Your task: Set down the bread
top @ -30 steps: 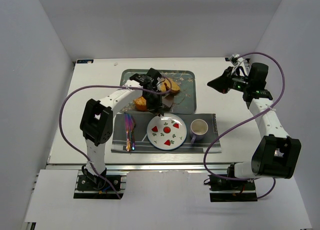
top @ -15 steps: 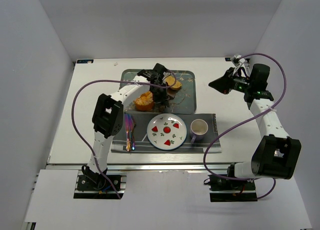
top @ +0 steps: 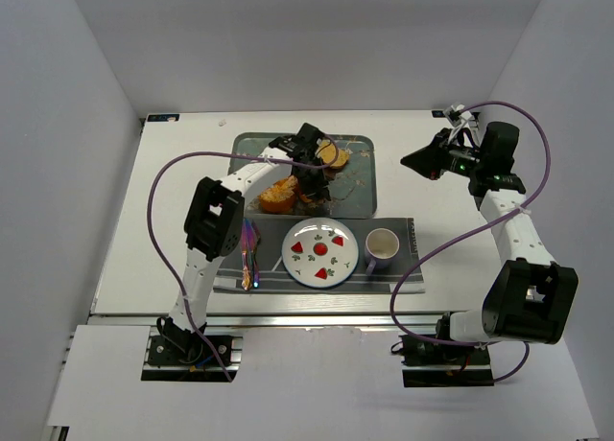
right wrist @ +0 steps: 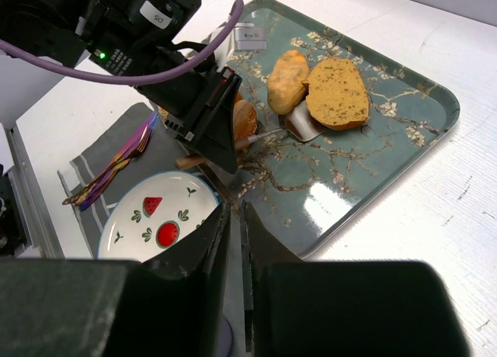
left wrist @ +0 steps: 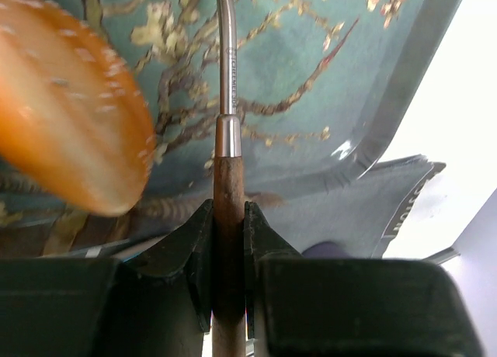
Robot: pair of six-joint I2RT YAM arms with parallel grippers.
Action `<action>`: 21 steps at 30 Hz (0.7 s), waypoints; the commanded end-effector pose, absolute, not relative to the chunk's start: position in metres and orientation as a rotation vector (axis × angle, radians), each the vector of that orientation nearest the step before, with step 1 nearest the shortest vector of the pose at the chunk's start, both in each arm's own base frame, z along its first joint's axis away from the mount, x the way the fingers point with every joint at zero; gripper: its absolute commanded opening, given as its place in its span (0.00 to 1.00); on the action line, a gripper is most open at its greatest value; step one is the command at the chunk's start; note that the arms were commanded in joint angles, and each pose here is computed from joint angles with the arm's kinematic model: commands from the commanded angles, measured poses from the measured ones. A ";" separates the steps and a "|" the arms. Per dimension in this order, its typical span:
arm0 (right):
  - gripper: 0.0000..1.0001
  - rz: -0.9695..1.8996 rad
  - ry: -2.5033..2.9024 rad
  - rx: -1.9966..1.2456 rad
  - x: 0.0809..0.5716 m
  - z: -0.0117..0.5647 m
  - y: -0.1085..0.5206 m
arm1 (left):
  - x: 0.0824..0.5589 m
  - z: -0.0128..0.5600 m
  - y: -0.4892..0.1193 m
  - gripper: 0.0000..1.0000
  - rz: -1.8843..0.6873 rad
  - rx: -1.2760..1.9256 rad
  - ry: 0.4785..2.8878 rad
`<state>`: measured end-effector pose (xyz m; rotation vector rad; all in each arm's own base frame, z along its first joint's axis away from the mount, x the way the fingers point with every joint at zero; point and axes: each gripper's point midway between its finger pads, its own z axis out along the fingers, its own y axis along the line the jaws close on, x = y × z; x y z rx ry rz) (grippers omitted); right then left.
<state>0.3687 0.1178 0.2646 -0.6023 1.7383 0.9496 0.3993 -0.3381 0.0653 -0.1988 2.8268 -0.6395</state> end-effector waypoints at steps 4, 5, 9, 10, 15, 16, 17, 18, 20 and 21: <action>0.16 0.945 1.693 -0.626 0.361 0.275 0.117 | 0.413 0.069 -0.341 0.00 -0.675 -0.252 2.755; 0.16 0.942 1.690 -0.626 0.361 0.276 0.116 | 0.412 0.067 -0.340 0.00 -0.674 -0.243 2.748; 0.16 0.940 1.693 -0.622 0.361 0.275 0.114 | 0.412 0.074 -0.342 0.00 -0.749 -0.172 2.661; 0.16 0.942 1.693 -0.622 0.361 0.275 0.115 | 0.411 0.083 -0.342 0.00 -0.771 -0.144 2.632; 0.16 0.949 1.695 -0.623 0.361 0.274 0.115 | 0.403 0.089 -0.342 0.00 -0.842 -0.049 2.562; 0.16 0.950 1.696 -0.622 0.361 0.273 0.115 | 0.401 0.097 -0.343 0.00 -0.861 -0.028 2.539; 0.16 0.947 1.696 -0.621 0.361 0.274 0.115 | 0.402 0.101 -0.344 0.00 -0.874 -0.018 2.518; 0.16 0.948 1.695 -0.621 0.361 0.274 0.114 | 0.400 0.100 -0.342 0.00 -0.874 -0.014 2.517; 0.16 0.945 1.692 -0.624 0.361 0.275 0.114 | 0.400 0.110 -0.344 0.00 -0.896 0.011 2.486; 0.16 0.946 1.693 -0.623 0.361 0.275 0.114 | 0.399 0.112 -0.344 0.00 -0.903 0.021 2.480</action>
